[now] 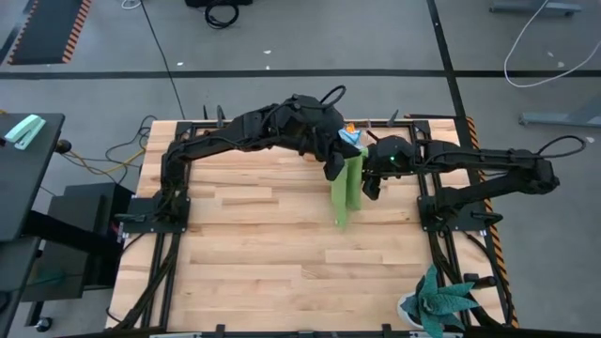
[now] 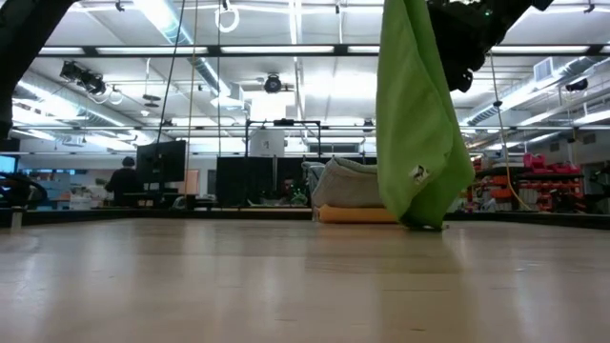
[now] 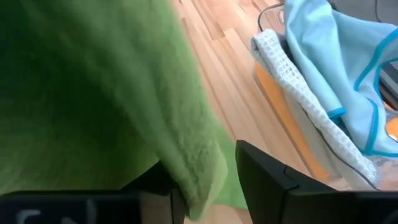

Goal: Fold microfiber towels
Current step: Fold the green microfiber cloth

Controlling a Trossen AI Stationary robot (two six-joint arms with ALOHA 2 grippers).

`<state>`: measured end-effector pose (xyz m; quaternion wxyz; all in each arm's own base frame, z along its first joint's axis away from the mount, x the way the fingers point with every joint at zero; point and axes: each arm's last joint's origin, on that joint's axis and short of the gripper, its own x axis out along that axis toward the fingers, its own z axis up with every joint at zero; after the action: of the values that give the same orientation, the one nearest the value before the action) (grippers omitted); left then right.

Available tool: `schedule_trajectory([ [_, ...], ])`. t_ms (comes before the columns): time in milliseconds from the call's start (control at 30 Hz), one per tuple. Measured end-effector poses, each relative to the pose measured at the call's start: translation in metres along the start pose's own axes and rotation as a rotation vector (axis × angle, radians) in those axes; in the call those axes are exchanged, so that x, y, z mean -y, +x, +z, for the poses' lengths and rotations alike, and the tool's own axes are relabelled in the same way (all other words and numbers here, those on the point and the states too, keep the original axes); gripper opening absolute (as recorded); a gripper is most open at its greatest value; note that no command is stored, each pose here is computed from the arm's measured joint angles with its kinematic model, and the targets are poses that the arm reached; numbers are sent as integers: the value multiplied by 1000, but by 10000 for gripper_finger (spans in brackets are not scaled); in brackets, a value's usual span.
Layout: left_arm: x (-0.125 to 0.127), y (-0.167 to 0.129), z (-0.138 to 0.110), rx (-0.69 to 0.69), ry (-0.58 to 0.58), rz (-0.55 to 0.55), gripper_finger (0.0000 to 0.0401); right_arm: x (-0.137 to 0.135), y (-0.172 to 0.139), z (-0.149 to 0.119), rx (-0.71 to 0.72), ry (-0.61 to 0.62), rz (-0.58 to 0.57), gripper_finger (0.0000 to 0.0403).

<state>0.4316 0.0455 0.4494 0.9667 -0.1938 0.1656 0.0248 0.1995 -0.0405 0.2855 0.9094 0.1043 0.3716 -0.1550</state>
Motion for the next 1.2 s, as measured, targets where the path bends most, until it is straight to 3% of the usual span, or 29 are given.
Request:
schedule_trajectory([
  [700,5,-7,4,19,15,-12,6,-2,22,-4,-57,53,-4,35],
  [800,5,-8,3,15,17,-10,4,-2,18,-5,-52,65,-3,9],
  [1200,3,-11,-1,-42,49,16,4,7,-28,-20,-11,86,-59,3],
])
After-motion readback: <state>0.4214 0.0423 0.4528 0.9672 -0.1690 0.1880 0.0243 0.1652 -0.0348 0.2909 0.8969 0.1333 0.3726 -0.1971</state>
